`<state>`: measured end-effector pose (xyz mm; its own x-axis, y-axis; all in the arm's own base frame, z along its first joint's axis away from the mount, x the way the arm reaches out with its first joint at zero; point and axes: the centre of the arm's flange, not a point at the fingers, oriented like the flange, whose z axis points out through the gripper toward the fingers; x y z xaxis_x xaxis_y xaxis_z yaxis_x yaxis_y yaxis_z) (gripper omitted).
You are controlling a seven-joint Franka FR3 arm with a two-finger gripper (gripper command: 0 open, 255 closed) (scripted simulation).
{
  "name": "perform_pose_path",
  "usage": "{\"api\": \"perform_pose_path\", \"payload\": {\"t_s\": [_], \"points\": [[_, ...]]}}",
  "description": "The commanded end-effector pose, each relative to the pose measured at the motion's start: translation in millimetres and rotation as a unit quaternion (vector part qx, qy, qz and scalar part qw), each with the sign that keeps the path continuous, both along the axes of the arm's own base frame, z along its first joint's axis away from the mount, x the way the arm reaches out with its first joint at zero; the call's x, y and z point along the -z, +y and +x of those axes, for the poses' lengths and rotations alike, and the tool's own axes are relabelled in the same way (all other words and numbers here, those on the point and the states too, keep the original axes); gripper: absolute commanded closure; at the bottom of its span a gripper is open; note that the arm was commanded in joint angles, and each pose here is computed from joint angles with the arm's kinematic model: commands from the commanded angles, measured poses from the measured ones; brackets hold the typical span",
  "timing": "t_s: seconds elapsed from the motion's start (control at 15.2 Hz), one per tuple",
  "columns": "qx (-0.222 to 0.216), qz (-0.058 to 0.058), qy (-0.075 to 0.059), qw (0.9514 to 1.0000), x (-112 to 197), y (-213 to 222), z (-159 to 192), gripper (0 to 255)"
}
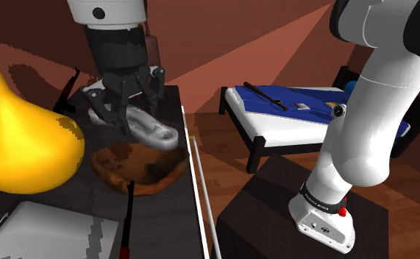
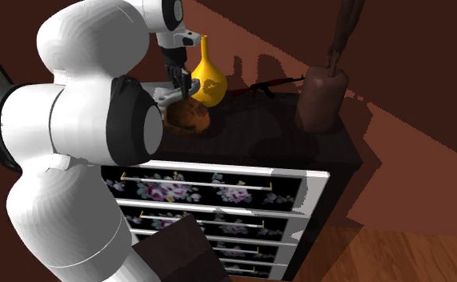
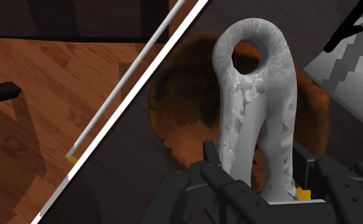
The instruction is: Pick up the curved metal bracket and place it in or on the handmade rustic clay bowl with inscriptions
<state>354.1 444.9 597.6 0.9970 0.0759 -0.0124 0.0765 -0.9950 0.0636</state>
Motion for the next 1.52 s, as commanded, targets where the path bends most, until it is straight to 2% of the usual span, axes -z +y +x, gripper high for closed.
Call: {"api": "perform_pose_path", "payload": {"t_s": [0.0, 0.66, 1.19, 1.25, 1.45], "points": [[0.001, 0.000, 0.000, 1.0000, 8.6, 2.0, -3.9, 255], [0.001, 0.000, 0.000, 1.0000, 61.4, 2.0, -3.9, 255], [0.001, 0.000, 0.000, 1.0000, 63.6, 2.0, -3.9, 255], [0.001, 0.000, 0.000, 1.0000, 63.7, 2.0, -4.0, 0], [0.001, 0.000, 0.000, 1.0000, 63.6, 2.0, -3.9, 0]]}}
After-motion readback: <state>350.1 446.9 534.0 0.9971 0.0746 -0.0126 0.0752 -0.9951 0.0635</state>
